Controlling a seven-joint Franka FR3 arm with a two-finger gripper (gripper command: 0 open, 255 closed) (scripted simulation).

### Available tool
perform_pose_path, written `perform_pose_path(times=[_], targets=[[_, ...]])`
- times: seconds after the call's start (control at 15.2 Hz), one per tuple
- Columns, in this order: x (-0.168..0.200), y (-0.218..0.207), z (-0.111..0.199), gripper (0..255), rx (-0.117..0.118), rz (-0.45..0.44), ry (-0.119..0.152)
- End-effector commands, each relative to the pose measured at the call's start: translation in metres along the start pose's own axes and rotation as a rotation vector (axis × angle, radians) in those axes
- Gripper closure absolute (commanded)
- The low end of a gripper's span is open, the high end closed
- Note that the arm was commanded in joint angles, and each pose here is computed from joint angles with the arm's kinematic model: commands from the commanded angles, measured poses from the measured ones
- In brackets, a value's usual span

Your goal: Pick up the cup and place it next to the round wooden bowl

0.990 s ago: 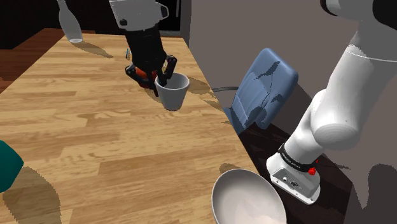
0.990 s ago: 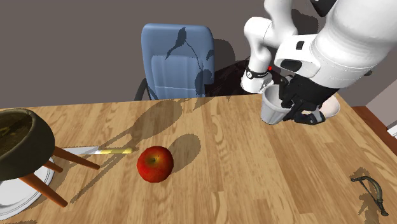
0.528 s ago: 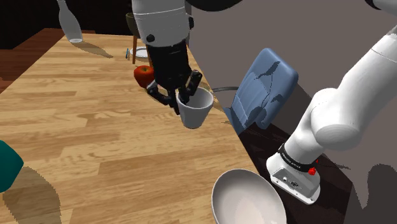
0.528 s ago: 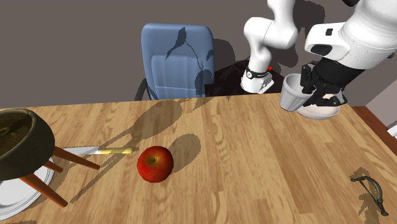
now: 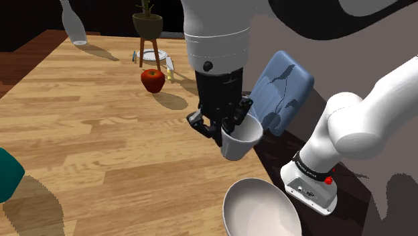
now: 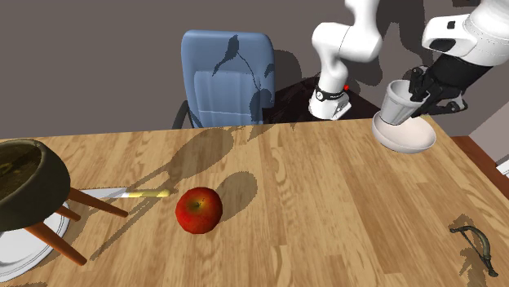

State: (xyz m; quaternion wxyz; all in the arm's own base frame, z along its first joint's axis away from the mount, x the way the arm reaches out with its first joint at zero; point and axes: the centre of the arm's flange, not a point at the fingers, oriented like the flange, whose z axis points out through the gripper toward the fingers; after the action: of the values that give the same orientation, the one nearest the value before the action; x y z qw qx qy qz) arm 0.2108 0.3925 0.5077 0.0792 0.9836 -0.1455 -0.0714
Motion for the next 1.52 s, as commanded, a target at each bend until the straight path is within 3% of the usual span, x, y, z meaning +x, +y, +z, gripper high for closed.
perform_pose_path(times=[0.0,1.45], targets=[[-0.025,0.007,0.004,255,0.0,0.001,-0.001],[-0.296,0.099,0.052,255,0.0,0.001,-0.001]])
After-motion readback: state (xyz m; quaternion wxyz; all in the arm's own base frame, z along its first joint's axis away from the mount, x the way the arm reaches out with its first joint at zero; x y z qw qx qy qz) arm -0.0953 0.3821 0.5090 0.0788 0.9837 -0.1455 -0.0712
